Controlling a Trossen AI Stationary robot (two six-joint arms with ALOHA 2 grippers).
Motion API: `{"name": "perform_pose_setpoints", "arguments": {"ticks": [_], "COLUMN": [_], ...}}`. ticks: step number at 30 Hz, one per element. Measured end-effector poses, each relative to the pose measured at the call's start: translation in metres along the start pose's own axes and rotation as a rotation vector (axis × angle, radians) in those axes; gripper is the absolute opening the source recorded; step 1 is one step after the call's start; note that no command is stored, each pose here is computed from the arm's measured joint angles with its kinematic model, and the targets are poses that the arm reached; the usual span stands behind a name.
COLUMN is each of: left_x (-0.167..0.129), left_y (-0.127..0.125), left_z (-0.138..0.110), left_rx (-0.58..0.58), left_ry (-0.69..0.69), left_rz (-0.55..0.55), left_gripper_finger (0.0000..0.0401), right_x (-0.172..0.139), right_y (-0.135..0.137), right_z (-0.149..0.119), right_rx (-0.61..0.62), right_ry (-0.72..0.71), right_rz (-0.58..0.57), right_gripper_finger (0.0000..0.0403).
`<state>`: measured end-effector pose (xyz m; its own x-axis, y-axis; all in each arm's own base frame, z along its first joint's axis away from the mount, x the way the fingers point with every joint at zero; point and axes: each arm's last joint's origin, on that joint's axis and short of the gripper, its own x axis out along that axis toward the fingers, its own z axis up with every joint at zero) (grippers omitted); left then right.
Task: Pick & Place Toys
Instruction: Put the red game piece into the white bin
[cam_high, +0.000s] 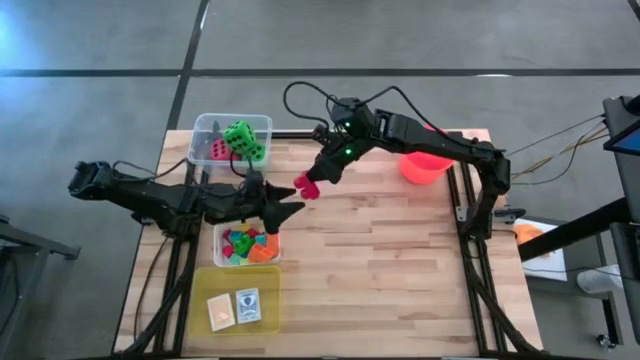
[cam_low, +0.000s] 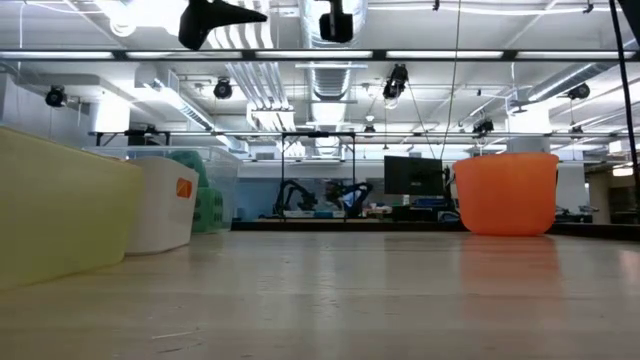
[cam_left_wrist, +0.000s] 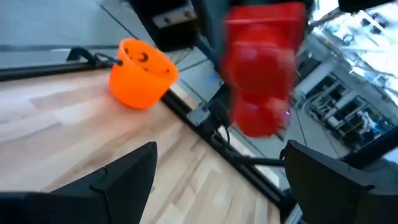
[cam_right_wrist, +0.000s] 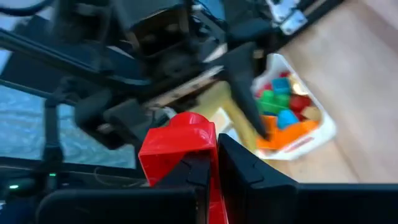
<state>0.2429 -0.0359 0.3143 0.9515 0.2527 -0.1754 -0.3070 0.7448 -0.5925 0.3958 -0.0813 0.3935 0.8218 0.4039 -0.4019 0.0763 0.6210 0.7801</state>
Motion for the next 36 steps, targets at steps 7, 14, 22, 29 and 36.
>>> {"name": "perform_pose_setpoints", "arguments": {"ticks": [7, 14, 22, 29, 36], "left_x": [-0.001, -0.002, -0.001, -0.001, -0.001], "left_y": [-0.009, -0.015, -0.016, -0.016, -0.017], "left_z": [0.011, 0.018, 0.021, 0.023, 0.023], "left_rx": [0.05, 0.074, 0.061, 0.033, 0.028], "left_ry": [-0.106, -0.173, -0.196, -0.19, -0.171], "left_rz": [-0.079, -0.15, -0.164, -0.209, -0.238], "left_gripper_finger": [0.0339, 0.0339, 0.0338, 0.0297, 0.0211], "right_x": [0.008, 0.01, 0.014, 0.024, 0.024], "right_y": [0.009, 0.014, 0.016, 0.017, 0.019], "right_z": [0.002, 0.006, 0.01, 0.012, 0.014], "right_rx": [0.01, 0.013, 0.012, -0.003, -0.02], "right_ry": [-0.032, -0.078, -0.124, -0.147, -0.165], "right_rz": [0.062, 0.096, 0.126, 0.165, 0.178], "right_gripper_finger": [0.0012, 0.0012, 0.0012, 0.0012, 0.0012]}}
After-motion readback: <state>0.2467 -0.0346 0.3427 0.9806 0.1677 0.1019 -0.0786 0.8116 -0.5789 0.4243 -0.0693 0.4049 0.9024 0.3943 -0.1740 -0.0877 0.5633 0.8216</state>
